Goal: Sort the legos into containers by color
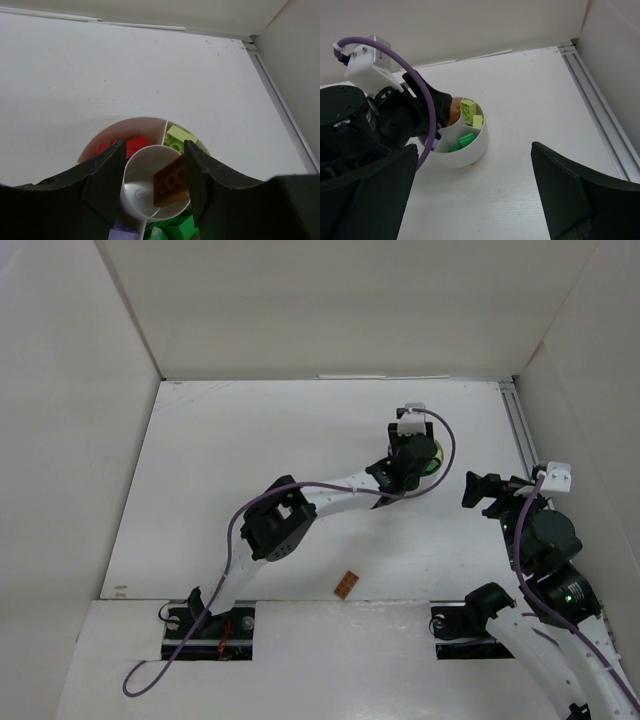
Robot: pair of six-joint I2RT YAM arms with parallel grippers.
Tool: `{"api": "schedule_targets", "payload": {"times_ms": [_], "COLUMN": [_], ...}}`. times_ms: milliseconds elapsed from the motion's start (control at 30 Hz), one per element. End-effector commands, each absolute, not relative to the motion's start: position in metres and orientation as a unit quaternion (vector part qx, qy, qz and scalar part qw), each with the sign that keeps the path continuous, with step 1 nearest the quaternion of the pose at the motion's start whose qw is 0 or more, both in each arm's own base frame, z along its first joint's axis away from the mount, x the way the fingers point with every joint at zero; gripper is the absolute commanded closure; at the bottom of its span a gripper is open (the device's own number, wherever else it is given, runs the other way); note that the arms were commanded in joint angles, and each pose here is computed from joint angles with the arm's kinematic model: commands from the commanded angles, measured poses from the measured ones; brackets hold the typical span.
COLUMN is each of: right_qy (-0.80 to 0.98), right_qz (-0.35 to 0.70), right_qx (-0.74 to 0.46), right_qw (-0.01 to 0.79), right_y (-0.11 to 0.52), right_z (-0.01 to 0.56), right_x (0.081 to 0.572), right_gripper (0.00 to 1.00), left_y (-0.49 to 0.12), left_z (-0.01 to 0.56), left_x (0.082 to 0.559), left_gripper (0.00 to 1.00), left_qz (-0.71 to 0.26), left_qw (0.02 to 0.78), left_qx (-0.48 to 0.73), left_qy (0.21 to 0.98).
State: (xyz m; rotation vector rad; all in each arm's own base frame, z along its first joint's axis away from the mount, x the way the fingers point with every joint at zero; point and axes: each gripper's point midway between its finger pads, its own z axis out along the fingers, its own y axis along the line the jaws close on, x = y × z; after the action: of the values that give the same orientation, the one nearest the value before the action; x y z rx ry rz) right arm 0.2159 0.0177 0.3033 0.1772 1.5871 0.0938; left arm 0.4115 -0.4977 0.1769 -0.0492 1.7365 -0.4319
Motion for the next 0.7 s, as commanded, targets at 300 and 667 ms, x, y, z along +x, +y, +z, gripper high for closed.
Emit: {"api": "schedule_targets", "payload": {"times_ms": [300, 667], "right_qy": [0.702, 0.791], "right_qz": [0.054, 0.102], "right_qx": [0.075, -0.111], "right_qw": [0.706, 0.593], "right_y": [0.023, 0.105], "right_z": [0.309, 0.263], "right_x": [0.219, 0.261], "right_gripper": [0.01, 0.01], "left_y": [-0.464, -0.319], "left_z": [0.282, 0.313], "left_x": [0.387, 0.318], "left_gripper": [0.5, 0.0], "left_qz": [-0.263, -0.251], "left_qw": [0.649, 0.57], "left_qx": [-0.064, -0.096], "left_qy": [0.711, 0.777]}}
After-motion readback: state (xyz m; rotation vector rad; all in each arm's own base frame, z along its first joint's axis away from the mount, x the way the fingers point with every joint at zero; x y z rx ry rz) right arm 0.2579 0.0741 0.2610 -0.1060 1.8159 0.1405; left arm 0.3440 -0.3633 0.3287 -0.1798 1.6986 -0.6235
